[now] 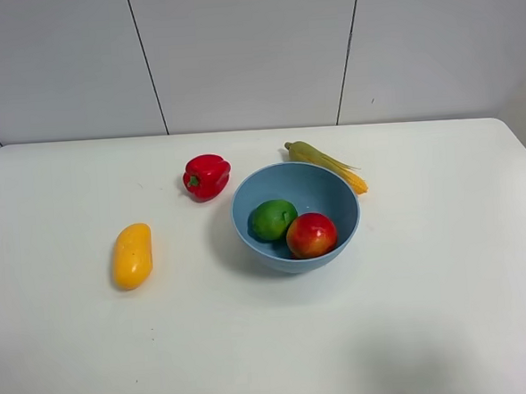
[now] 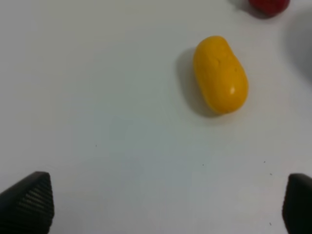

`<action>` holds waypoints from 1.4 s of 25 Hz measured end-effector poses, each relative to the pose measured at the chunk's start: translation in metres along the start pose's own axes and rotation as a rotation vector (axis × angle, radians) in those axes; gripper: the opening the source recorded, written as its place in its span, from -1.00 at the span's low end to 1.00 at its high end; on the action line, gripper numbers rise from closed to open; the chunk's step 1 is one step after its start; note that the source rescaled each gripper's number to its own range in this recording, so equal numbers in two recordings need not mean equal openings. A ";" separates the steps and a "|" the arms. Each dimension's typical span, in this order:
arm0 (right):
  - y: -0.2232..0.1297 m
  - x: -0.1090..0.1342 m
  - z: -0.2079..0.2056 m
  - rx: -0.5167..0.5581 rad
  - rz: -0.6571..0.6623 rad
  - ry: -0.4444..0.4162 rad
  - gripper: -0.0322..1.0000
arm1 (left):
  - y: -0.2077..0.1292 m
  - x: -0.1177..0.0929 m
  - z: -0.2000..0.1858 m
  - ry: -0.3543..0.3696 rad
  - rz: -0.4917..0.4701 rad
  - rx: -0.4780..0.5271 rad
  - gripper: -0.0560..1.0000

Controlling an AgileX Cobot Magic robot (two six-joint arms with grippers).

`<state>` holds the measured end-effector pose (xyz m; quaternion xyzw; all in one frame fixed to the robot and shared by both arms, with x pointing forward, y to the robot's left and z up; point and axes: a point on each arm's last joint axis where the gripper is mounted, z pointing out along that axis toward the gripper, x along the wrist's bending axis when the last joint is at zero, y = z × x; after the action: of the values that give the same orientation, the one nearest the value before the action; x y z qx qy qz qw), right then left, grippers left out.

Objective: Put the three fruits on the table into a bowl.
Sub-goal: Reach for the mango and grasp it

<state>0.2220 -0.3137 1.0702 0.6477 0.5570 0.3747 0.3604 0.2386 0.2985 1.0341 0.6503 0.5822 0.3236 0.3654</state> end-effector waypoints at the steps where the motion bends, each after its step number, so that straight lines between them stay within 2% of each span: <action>1: -0.001 0.001 0.002 -0.011 0.002 0.010 -0.04 | 0.000 0.000 0.000 0.000 0.000 0.000 0.75; 4: -0.001 0.002 0.003 -0.019 0.009 0.004 -0.04 | 0.000 0.000 0.000 0.000 0.000 0.000 0.75; 12: -0.002 0.003 0.002 -0.028 0.019 -0.082 -0.04 | 0.000 0.000 0.000 0.000 0.000 0.000 0.75; 17: -0.001 0.005 0.003 -0.035 -0.054 -0.070 -0.04 | 0.000 0.000 0.000 0.000 0.000 0.000 0.75; 35: 0.002 0.006 0.008 -0.001 -0.069 -0.068 -0.04 | 0.000 0.000 0.000 0.000 0.000 0.000 0.75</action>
<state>0.2307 -0.3089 1.0691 0.6404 0.5663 0.3399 0.3921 0.2386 0.2985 1.0341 0.6503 0.5822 0.3236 0.3654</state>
